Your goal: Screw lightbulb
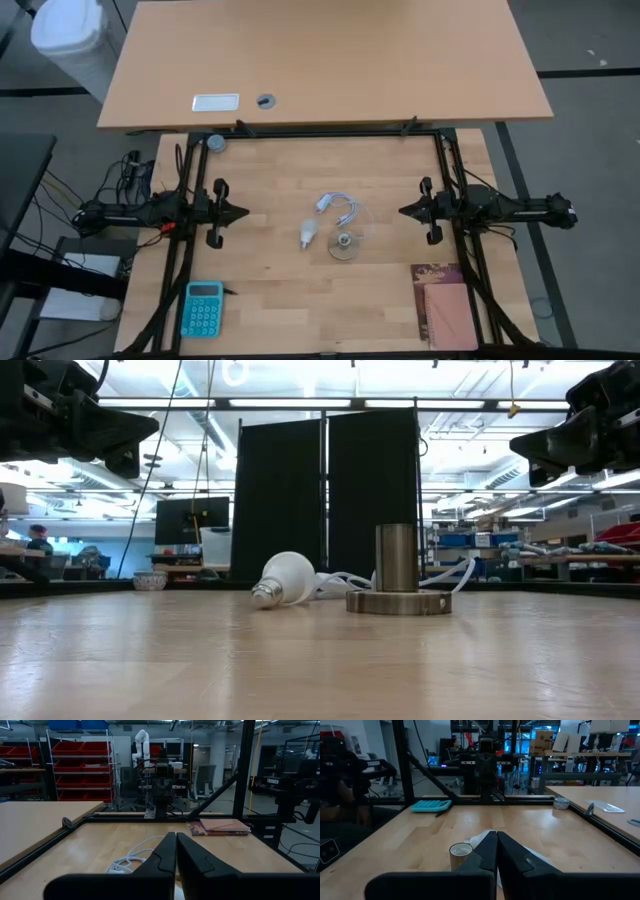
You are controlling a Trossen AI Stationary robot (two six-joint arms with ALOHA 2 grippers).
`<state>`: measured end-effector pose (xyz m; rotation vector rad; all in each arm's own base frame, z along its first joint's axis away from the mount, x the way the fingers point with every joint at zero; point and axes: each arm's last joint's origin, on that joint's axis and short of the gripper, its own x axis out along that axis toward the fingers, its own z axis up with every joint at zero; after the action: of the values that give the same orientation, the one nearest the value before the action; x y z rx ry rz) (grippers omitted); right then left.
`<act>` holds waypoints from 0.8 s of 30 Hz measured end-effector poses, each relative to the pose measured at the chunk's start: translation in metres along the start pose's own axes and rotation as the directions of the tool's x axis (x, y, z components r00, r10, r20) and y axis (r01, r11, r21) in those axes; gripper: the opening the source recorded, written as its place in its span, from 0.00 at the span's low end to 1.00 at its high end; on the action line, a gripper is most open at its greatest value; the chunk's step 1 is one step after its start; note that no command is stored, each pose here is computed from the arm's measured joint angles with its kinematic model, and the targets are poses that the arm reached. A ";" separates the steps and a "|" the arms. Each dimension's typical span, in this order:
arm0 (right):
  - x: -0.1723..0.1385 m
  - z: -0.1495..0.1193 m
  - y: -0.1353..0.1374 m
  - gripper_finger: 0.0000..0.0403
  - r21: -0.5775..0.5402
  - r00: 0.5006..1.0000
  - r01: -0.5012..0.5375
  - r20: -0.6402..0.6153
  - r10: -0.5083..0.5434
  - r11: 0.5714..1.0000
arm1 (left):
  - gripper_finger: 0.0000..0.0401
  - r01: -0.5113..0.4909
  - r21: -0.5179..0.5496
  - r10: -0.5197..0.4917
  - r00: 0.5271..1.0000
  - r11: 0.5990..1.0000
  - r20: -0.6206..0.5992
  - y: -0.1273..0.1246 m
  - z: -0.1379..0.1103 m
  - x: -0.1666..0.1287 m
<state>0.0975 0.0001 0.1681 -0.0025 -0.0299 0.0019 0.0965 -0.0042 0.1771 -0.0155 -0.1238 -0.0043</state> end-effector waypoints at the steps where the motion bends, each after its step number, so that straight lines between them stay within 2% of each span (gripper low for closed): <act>1: 0.000 0.000 0.000 0.02 0.000 1.000 0.000 0.000 0.000 1.000 | 0.05 0.000 0.000 0.000 1.000 1.000 0.000 0.000 0.000 0.000; 24: 0.000 0.000 0.000 0.02 0.000 1.000 0.000 -0.001 0.000 1.000 | 0.05 0.000 0.000 0.000 1.000 1.000 0.000 0.000 0.000 0.000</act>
<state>0.0976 0.0000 0.1680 -0.0025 -0.0291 0.0014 0.0965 -0.0042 0.1772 -0.0157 -0.1239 -0.0041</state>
